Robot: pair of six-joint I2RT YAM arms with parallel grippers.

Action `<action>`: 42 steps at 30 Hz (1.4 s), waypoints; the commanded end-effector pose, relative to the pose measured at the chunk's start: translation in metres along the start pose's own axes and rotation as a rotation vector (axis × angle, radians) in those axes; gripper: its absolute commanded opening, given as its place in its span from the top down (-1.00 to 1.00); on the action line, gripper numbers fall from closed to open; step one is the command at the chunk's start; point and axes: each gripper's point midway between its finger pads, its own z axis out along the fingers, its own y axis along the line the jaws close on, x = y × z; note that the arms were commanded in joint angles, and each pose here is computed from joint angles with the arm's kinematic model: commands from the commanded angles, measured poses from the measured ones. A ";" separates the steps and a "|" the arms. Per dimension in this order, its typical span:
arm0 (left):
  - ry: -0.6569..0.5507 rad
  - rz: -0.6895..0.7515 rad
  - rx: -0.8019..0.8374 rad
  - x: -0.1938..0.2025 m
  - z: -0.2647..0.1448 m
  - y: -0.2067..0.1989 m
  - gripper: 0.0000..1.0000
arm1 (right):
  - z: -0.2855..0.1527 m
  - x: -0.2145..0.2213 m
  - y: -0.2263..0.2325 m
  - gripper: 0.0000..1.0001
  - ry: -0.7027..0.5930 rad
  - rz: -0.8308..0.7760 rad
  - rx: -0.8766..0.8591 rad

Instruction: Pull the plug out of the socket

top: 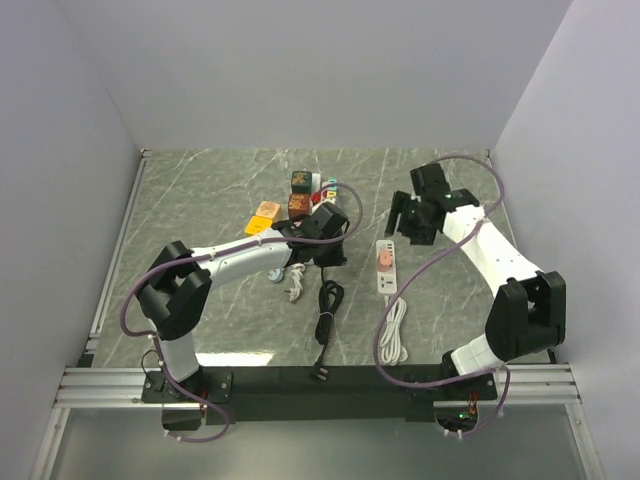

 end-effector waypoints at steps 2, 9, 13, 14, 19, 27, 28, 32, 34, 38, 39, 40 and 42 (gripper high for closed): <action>-0.048 -0.016 0.014 -0.009 -0.010 -0.004 0.94 | 0.006 0.029 0.030 -0.43 0.051 -0.142 -0.120; -0.060 -0.020 0.040 -0.015 -0.012 -0.012 0.95 | 0.042 0.056 0.034 -0.26 0.120 -0.198 -0.061; -0.054 -0.016 0.062 -0.015 -0.010 -0.018 0.96 | 0.050 0.045 0.028 -0.23 0.083 -0.201 0.013; -0.051 -0.016 0.066 -0.015 -0.011 -0.019 0.96 | 0.051 0.042 0.026 -0.23 0.077 -0.202 0.027; -0.053 -0.014 0.072 -0.015 -0.012 -0.019 0.97 | 0.035 0.034 0.022 -0.25 0.038 -0.205 0.049; -0.039 -0.036 0.076 -0.008 -0.007 -0.016 0.99 | 0.060 0.062 0.019 -0.20 0.124 -0.200 0.036; -0.038 -0.039 0.076 -0.008 -0.005 -0.016 0.98 | 0.063 0.064 0.019 -0.19 0.130 -0.196 0.031; -0.033 -0.041 0.093 -0.006 -0.003 -0.019 0.98 | 0.073 0.075 0.014 0.10 0.161 -0.184 0.047; -0.026 -0.042 0.097 -0.004 -0.001 -0.020 0.98 | 0.073 0.077 0.017 0.65 0.178 -0.172 0.032; -0.008 -0.035 0.138 0.005 0.005 -0.029 0.92 | 0.057 0.064 0.034 1.00 0.150 -0.136 -0.018; -0.018 -0.034 0.153 0.004 0.007 -0.033 0.89 | 0.052 0.060 0.037 1.00 0.138 -0.111 -0.033; 0.006 -0.023 0.183 0.011 0.008 -0.039 0.80 | 0.047 0.059 0.044 1.00 0.141 -0.099 -0.071; 0.009 -0.008 0.218 0.015 0.013 -0.046 0.61 | 0.039 0.050 0.051 1.00 0.130 -0.053 -0.106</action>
